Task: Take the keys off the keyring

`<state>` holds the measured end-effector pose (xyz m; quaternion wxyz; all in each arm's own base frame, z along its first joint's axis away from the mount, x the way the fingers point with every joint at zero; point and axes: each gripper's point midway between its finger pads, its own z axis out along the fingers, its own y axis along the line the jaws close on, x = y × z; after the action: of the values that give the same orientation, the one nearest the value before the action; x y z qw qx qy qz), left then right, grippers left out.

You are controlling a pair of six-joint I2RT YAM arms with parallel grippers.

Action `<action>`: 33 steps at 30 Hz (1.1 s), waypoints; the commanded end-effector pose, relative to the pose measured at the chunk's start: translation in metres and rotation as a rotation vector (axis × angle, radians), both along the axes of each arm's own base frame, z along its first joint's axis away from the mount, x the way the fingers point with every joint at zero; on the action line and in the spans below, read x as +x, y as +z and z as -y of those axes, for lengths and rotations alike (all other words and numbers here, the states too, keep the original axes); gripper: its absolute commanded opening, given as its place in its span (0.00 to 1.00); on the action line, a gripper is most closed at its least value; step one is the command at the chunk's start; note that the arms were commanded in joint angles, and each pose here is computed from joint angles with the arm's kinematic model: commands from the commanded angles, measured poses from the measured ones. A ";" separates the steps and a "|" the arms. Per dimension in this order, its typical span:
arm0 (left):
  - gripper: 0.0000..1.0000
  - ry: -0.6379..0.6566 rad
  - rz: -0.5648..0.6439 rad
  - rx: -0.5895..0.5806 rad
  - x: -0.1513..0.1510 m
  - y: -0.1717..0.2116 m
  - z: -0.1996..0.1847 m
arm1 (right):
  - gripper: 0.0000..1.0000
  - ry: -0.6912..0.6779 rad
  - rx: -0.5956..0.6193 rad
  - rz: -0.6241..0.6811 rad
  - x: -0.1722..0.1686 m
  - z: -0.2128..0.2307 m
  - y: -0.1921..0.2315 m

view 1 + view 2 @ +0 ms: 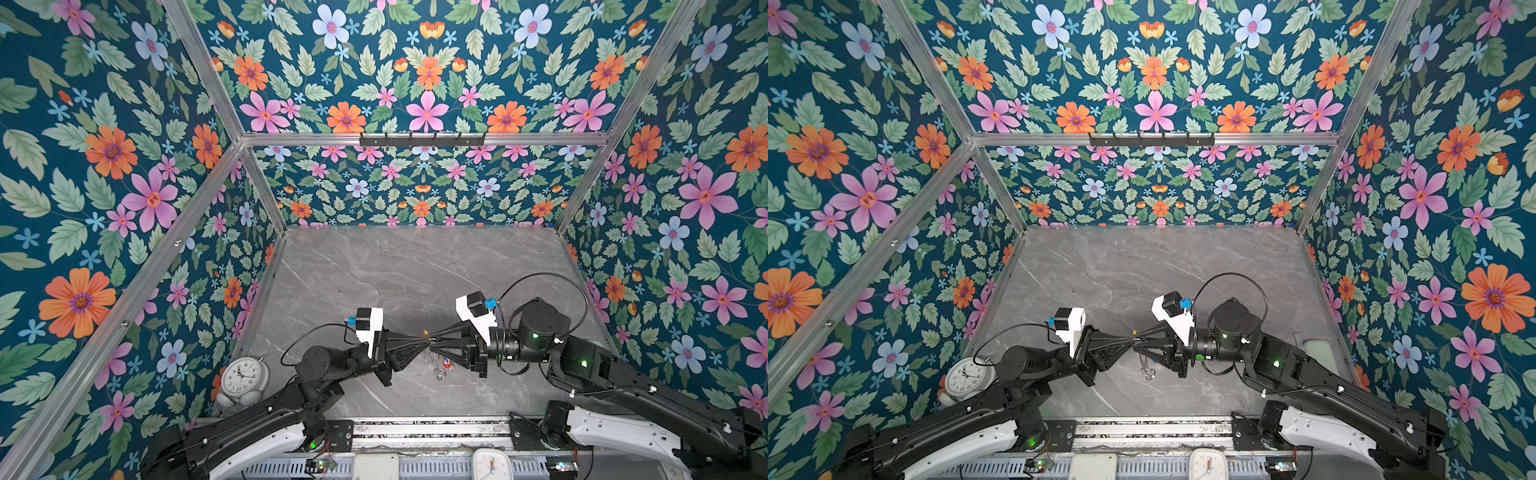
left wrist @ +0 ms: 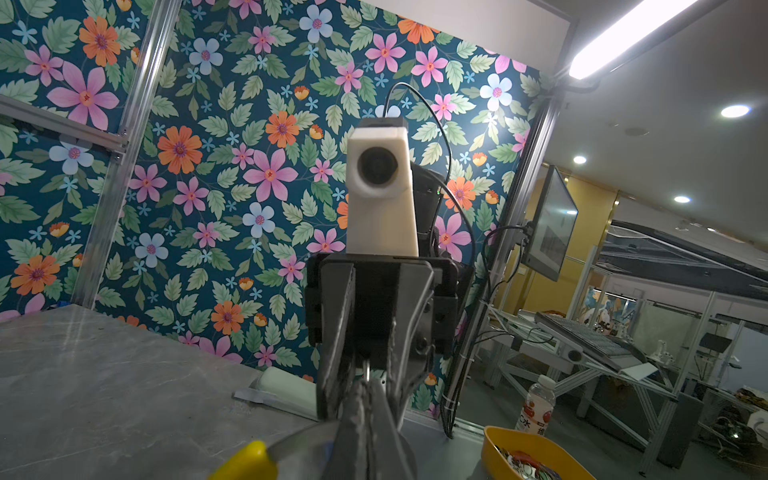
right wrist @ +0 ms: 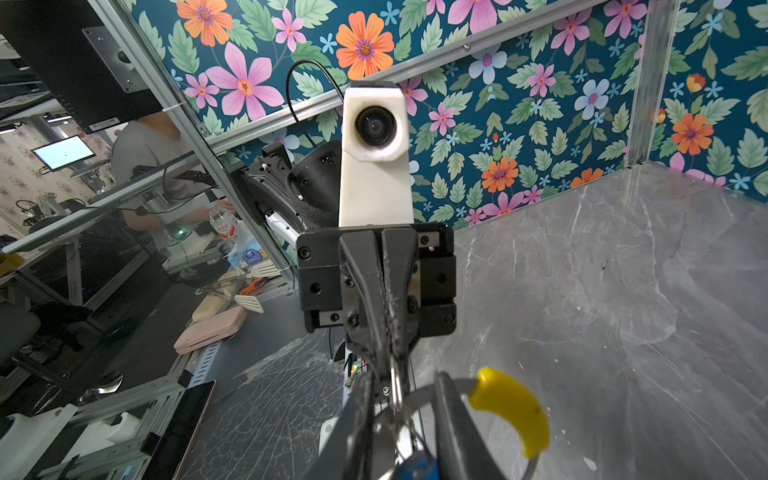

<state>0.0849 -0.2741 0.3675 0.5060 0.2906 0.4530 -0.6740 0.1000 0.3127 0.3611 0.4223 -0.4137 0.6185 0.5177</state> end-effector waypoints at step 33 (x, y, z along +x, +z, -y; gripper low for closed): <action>0.33 -0.051 -0.117 0.460 0.004 -0.029 0.029 | 0.00 0.117 -0.215 -0.140 -0.002 0.033 -0.022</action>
<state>0.0954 -0.3011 0.3522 0.4113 0.3442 0.5994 -0.5942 0.1099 0.2815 0.3422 0.3235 -0.4276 0.6827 0.4964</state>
